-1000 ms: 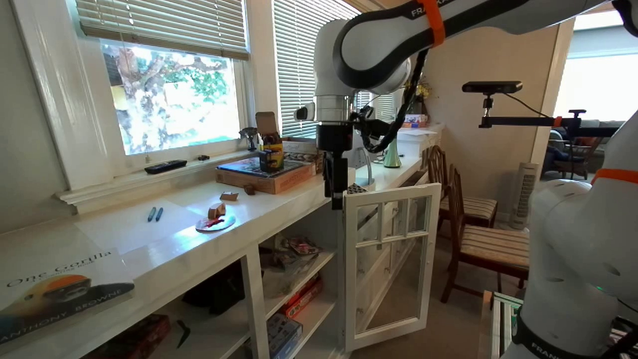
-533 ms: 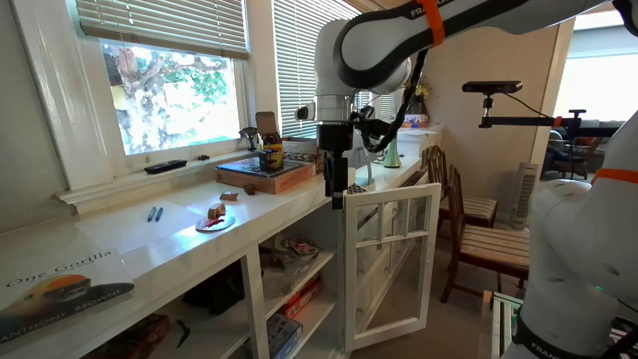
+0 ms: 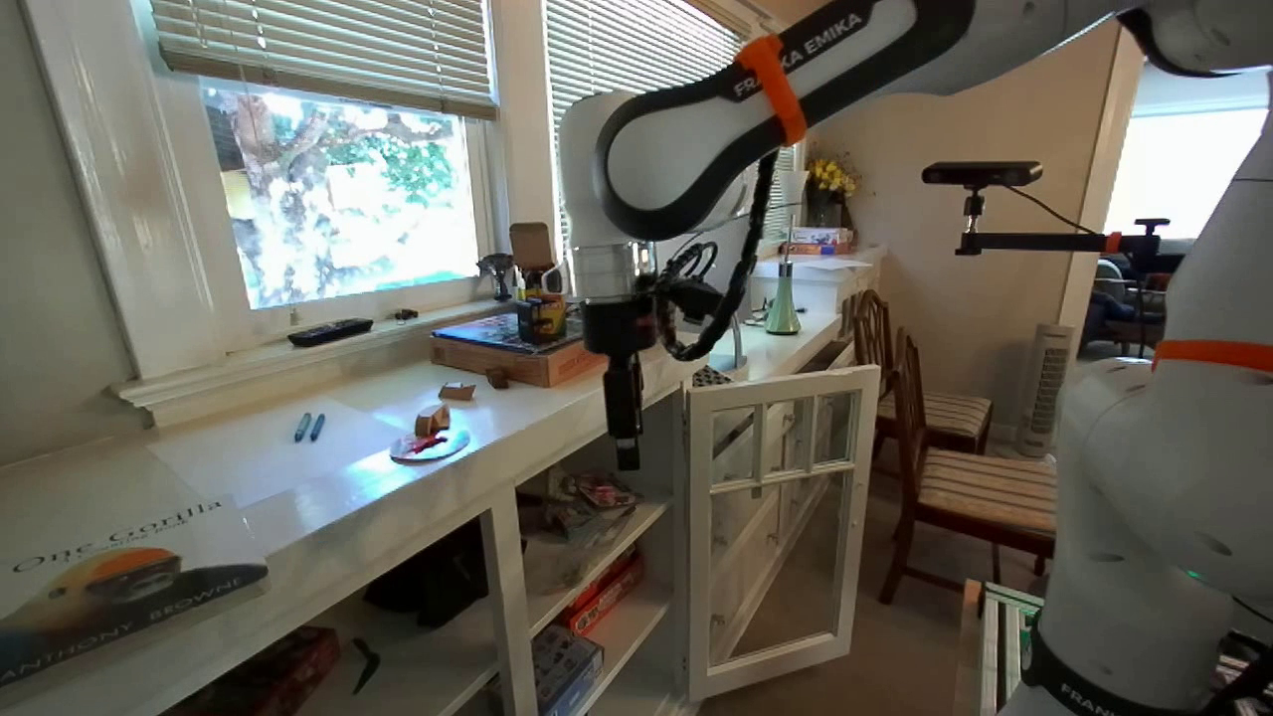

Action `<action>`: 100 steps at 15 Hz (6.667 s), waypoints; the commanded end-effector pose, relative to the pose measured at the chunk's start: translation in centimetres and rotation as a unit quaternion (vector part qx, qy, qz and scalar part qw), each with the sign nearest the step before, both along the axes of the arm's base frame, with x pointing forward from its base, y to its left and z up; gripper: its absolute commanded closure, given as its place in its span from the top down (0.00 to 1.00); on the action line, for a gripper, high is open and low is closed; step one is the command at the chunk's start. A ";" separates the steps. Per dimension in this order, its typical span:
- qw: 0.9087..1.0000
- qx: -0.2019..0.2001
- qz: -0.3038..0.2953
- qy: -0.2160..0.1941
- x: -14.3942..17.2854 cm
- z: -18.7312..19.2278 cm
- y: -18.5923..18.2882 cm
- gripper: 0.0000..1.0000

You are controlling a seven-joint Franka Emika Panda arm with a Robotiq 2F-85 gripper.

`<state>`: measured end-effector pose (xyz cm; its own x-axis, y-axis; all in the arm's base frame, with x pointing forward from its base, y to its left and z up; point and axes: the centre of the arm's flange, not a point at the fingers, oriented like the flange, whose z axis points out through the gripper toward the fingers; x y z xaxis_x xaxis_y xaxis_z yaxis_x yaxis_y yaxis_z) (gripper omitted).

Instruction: Close the left cabinet door.

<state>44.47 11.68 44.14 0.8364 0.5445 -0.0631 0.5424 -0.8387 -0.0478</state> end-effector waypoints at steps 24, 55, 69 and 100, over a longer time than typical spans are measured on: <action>0.998 -0.001 -0.021 0.065 3.5 -5.2 20.6 1.00; 0.995 0.025 -0.048 0.085 1.9 -8.2 28.2 1.00; 0.993 0.030 0.000 0.118 -0.5 -9.6 33.8 1.00; 0.997 0.009 0.023 0.068 -1.4 -15.5 37.0 1.00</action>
